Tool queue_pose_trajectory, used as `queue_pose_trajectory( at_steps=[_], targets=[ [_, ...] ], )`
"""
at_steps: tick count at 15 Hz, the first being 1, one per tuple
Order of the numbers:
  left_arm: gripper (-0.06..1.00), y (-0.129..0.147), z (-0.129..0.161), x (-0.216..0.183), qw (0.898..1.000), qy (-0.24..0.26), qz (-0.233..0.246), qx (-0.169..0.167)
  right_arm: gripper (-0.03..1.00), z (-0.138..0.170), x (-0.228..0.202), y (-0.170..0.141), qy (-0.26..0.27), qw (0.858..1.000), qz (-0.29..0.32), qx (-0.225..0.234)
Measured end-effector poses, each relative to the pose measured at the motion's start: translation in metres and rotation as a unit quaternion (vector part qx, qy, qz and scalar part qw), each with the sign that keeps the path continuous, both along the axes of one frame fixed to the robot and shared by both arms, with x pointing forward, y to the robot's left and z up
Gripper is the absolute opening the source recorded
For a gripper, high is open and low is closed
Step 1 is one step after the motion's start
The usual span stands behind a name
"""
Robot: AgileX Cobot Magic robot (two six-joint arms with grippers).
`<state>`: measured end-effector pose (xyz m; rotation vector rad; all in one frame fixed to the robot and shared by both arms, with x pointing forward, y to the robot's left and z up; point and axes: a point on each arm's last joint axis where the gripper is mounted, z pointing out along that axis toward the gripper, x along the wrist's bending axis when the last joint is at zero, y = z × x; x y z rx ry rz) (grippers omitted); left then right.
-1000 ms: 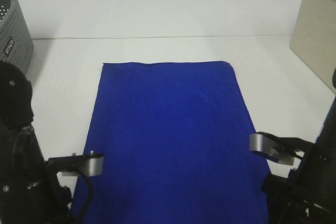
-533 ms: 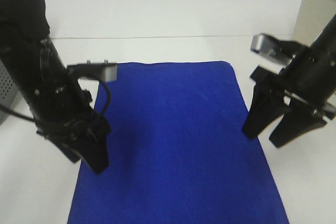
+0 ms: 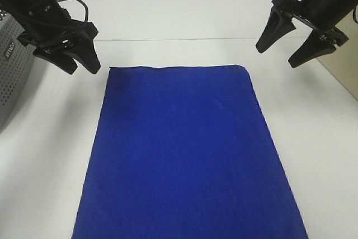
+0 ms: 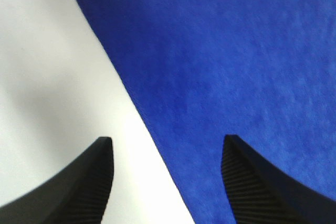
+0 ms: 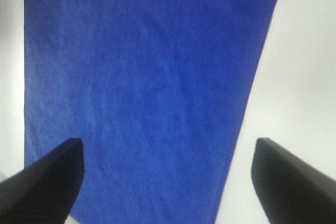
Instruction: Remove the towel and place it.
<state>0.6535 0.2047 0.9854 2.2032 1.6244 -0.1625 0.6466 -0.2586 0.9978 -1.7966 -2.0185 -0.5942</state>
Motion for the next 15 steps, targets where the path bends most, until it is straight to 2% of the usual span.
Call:
queue_pose_trajectory(
  at_steps=[3,7,12,15],
  targets=[
    [0.57,0.018,-0.019,0.037,0.999,-0.004,0.031,-0.013,0.86,-0.016,0.037,-0.001,-0.021,1.0,0.001,-0.004],
    [0.57,0.026,-0.063,0.077,0.998,0.0,0.048,-0.034,0.86,-0.045,0.071,-0.003,-0.032,0.999,0.003,-0.007],
    [0.58,0.025,-0.1,0.1,0.998,0.002,0.049,-0.04,0.86,-0.069,0.087,-0.004,-0.031,0.999,0.004,-0.014],
    [0.57,0.024,-0.11,0.101,0.998,0.009,0.051,-0.046,0.86,-0.084,0.092,-0.004,-0.026,1.0,0.001,-0.012]
  ],
)
